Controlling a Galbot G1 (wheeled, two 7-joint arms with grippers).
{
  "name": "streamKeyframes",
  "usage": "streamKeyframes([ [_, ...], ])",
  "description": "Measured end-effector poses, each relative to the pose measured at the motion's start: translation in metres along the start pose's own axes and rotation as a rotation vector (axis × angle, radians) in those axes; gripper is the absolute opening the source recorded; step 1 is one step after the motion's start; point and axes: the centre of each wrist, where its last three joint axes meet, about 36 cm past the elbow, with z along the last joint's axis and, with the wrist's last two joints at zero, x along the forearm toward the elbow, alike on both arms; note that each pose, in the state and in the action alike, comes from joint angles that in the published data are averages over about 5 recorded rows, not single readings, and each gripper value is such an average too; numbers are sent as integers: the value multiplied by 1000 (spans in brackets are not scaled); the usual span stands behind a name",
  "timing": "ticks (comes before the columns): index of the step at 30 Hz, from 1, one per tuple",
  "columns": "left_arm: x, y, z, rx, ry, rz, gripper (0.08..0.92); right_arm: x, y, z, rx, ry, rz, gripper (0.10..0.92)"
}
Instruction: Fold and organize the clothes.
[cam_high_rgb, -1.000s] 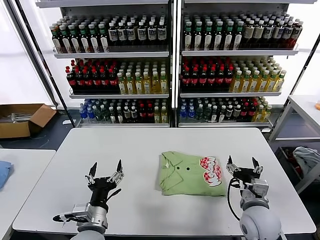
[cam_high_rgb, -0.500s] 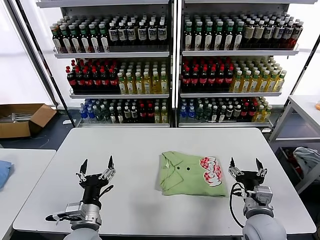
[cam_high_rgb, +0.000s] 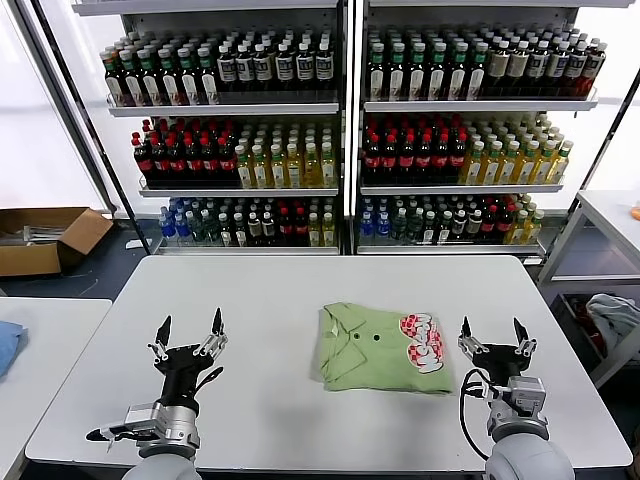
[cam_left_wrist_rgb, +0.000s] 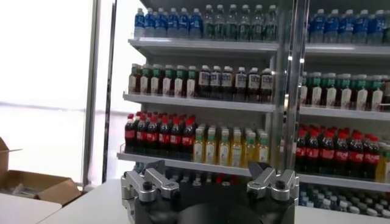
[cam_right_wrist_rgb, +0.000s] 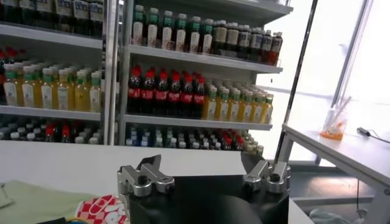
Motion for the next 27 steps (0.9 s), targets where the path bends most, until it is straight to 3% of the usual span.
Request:
streamKeyframes([
  [27,-2,0,-4,1,28,7,823,1,-9,-1,23,-6,9,823],
])
